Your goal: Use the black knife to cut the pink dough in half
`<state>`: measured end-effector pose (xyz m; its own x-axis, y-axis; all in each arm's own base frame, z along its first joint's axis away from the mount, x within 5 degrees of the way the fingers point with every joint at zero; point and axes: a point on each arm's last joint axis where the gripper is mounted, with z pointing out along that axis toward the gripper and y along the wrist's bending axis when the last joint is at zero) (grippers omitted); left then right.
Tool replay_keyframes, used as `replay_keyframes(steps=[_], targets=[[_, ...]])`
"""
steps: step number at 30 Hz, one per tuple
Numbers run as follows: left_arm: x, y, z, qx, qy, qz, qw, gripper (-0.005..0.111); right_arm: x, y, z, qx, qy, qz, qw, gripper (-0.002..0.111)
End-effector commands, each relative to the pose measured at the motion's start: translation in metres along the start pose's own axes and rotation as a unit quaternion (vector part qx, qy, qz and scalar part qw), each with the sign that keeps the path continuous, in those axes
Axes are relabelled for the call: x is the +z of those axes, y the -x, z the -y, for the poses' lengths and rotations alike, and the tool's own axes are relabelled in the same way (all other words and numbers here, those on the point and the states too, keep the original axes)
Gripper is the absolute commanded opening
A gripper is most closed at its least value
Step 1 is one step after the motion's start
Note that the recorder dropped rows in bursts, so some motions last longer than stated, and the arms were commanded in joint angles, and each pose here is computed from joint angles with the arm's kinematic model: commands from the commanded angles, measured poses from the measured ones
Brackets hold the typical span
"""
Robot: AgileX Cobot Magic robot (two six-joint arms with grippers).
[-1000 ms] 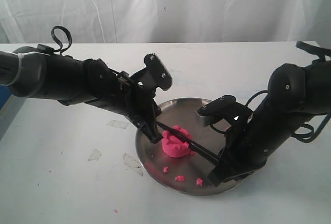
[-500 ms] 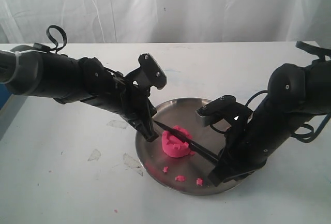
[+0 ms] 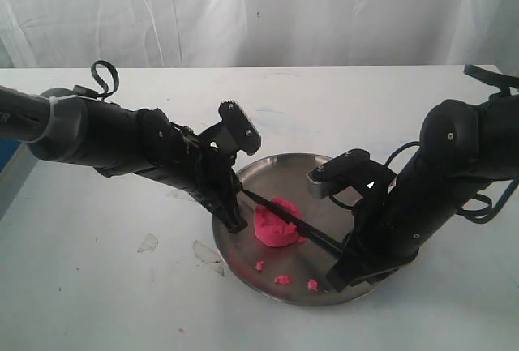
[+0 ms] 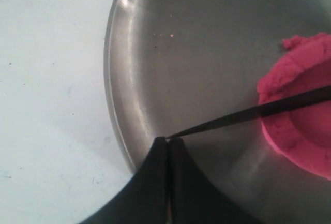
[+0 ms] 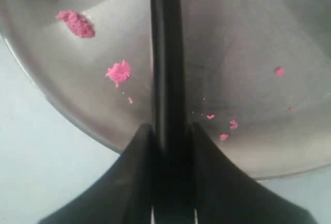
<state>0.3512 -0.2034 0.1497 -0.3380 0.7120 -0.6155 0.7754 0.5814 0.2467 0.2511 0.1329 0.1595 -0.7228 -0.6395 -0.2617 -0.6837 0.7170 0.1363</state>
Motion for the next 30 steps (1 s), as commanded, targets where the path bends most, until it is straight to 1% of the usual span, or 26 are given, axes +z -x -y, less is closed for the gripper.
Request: replay_keyframes(steps=[1,4,10,15,18,21,24,30], targets=[[0.000,0.002,0.000,-0.025,0.009,0.008,1.000,0.000,0.000,0.001,0.000,-0.001,0.000,0.002,1.000,0.000],[0.000,0.003,0.001,-0.032,0.008,0.008,0.999,0.000,0.000,0.001,0.000,-0.001,0.000,0.002,1.000,0.000],[0.000,0.002,0.001,-0.018,0.009,0.006,1.000,0.000,0.000,0.001,0.000,-0.001,0.000,0.003,1.000,0.000],[0.000,0.002,0.001,-0.022,0.005,0.004,1.000,0.000,0.000,0.001,0.000,-0.001,0.000,0.003,1.000,0.000],[0.000,0.005,0.006,-0.018,0.001,0.006,1.000,0.000,0.000,0.001,0.000,-0.001,0.000,0.003,1.000,0.000],[0.001,0.010,0.017,-0.006,-0.006,0.011,1.000,0.000,0.000,0.001,0.000,-0.001,0.000,0.003,1.000,0.000],[0.001,0.014,0.024,0.020,-0.007,0.015,1.000,0.000,0.000,0.001,0.000,-0.001,0.000,0.003,1.000,0.000],[0.003,0.013,0.025,0.022,-0.007,0.014,1.000,0.000,0.000,0.001,0.000,-0.001,0.000,0.003,1.000,0.000]])
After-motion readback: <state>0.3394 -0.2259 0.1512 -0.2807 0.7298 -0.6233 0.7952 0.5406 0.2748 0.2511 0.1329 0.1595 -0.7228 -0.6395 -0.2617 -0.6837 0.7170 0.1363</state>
